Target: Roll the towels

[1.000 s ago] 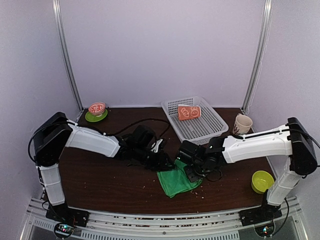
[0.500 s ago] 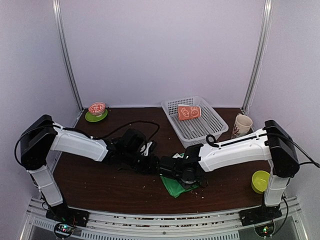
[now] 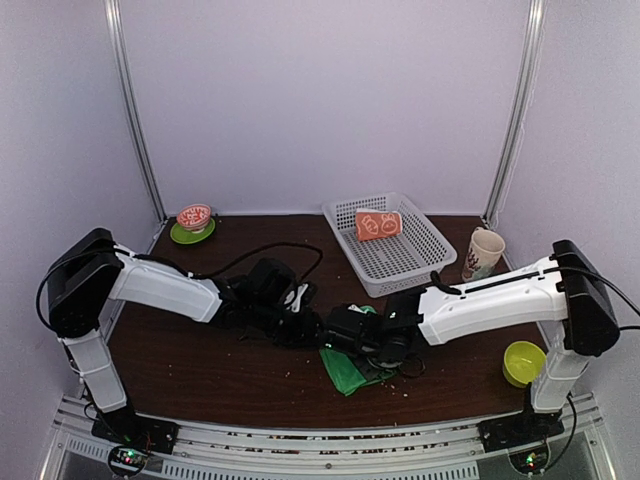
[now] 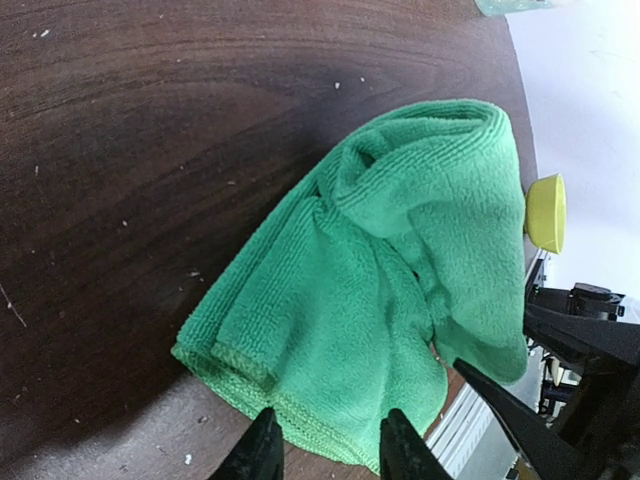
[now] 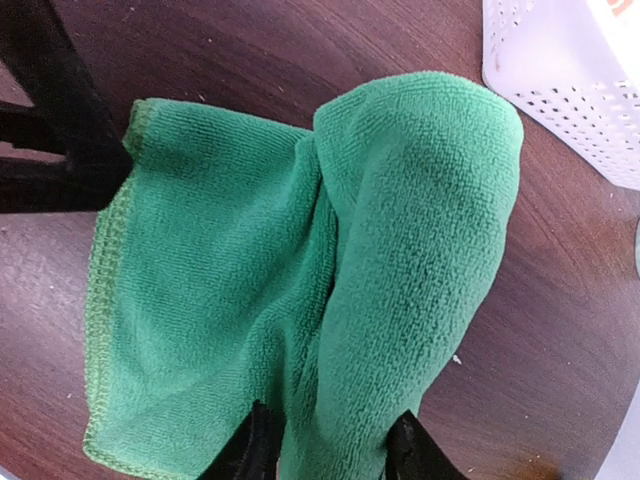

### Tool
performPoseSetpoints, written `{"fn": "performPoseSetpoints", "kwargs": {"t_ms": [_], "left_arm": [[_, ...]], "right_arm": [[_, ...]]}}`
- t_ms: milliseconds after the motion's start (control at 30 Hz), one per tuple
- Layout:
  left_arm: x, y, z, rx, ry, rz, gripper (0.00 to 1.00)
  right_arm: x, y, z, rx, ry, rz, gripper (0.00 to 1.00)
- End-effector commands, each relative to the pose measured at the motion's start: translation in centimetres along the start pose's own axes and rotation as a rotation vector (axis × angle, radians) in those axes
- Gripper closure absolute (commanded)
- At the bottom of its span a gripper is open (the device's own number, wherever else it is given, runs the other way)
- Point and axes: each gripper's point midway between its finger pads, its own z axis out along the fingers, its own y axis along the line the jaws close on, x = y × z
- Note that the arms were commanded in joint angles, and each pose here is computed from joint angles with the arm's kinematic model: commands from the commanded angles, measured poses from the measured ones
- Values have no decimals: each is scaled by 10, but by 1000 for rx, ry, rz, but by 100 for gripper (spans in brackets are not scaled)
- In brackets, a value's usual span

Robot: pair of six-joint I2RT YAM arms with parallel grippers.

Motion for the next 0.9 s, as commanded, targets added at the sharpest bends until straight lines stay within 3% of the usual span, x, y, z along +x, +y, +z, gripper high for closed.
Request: {"fn": "performPoseSetpoints", "kwargs": {"t_ms": [0, 600, 867], "left_arm": [[-14, -15, 2, 57, -30, 25, 65], [-34, -41, -1, 145, -55, 42, 66], [-45, -60, 3, 234, -63, 55, 66]], "right_arm": [[-14, 13, -12, -101, -72, 34, 61], [-3, 53, -2, -334, -97, 67, 58], [0, 55, 0, -361, -104, 87, 57]]}}
